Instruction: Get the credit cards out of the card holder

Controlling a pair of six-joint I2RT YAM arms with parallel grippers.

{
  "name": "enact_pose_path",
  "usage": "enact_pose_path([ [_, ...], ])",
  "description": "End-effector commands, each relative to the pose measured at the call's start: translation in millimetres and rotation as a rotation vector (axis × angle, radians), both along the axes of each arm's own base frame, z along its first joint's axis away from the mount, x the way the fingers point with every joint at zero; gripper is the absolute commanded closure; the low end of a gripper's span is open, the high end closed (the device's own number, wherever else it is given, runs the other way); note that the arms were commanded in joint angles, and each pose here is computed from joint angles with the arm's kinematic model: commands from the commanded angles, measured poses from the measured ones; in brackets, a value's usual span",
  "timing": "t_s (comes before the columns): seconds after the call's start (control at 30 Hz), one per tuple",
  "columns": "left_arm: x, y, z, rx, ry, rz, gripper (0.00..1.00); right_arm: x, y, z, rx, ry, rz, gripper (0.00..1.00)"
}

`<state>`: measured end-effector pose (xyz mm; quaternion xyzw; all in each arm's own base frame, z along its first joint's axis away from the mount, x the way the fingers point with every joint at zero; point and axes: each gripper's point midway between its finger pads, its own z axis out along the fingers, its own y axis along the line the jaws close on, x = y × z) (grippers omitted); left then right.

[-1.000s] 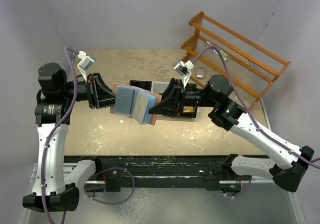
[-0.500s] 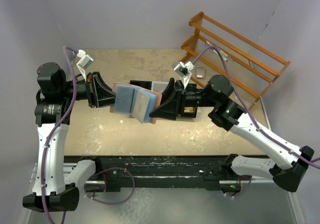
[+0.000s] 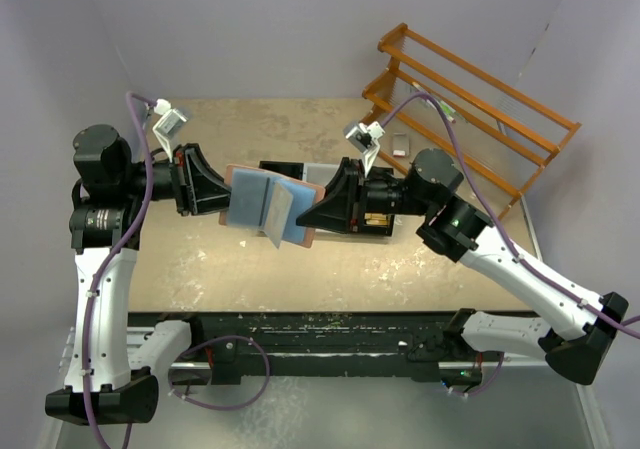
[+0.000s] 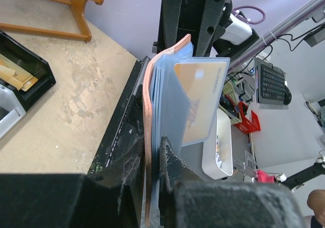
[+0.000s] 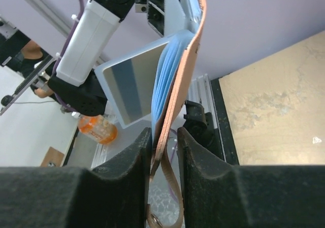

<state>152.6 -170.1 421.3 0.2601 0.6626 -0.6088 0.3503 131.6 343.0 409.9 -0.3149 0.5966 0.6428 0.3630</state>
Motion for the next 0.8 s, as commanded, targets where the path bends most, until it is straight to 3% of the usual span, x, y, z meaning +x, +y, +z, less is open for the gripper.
enact_pose_path([
  [0.0, -8.1, 0.3, 14.7, 0.000, -0.072, -0.015, 1.00, 16.2, -3.0, 16.9, 0.005, -0.032, -0.099, 0.74],
  [0.2, -8.0, 0.4, 12.9, 0.001, -0.077, -0.015, 1.00, 42.8, -2.0, 13.3, -0.039, -0.038, -0.229, 0.81],
  [0.37, -4.5, 0.8, 5.1, 0.015, -0.103, 0.006, 1.00, 56.3, -7.5, 12.9, -0.086, -0.024, -0.317, 0.96],
  [0.47, 5.1, 2.5, -8.1, 0.048, -0.114, 0.055, 0.68, 67.0, -17.8, 9.8, -0.152, -0.018, -0.403, 1.00],
  [0.53, 9.3, 3.2, -15.0, 0.059, -0.103, 0.063, 0.57, 69.2, -24.6, 10.9, -0.172, -0.024, -0.436, 1.00],
  [0.77, 8.5, 2.8, -18.0, 0.052, -0.099, 0.045, 0.42, 67.2, -37.1, 17.5, -0.196, -0.023, -0.475, 1.00],
])
